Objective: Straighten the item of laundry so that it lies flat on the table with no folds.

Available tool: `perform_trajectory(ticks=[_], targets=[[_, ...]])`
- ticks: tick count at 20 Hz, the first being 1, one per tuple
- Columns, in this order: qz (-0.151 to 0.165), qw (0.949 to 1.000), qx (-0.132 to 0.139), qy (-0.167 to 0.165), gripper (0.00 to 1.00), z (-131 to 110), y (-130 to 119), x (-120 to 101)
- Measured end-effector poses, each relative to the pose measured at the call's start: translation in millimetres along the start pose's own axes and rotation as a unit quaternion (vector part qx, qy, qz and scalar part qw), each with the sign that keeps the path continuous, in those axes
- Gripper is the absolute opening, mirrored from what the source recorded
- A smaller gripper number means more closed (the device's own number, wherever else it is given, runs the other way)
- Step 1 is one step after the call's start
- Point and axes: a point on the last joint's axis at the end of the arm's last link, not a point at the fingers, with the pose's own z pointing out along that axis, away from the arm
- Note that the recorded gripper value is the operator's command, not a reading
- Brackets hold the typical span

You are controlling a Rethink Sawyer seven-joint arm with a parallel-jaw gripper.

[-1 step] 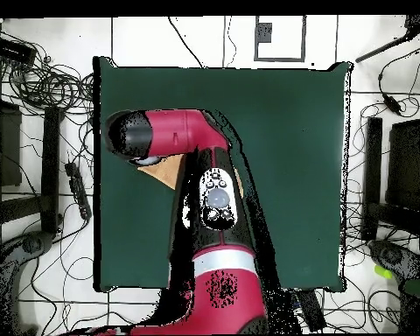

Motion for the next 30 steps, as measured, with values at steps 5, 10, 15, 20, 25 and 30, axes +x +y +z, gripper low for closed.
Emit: perform_trajectory(ticks=[5, 10, 15, 20, 25, 30], targets=[[-0.008, 0.9999, 0.006, -0.013, 1.0, -15, 16, -2], [-0.018, 0.9991, 0.011, -0.037, 1.0, -20, 29, 0], [-0.021, 0.9981, 0.013, -0.057, 1.0, -17, 32, 4], [-0.021, 0.9971, 0.016, -0.072, 1.0, -9, 30, 10], [-0.021, 0.9962, 0.022, -0.082, 1.0, -2, 25, 17], [-0.019, 0.9959, 0.03, -0.084, 1.0, 6, 17, 28]])
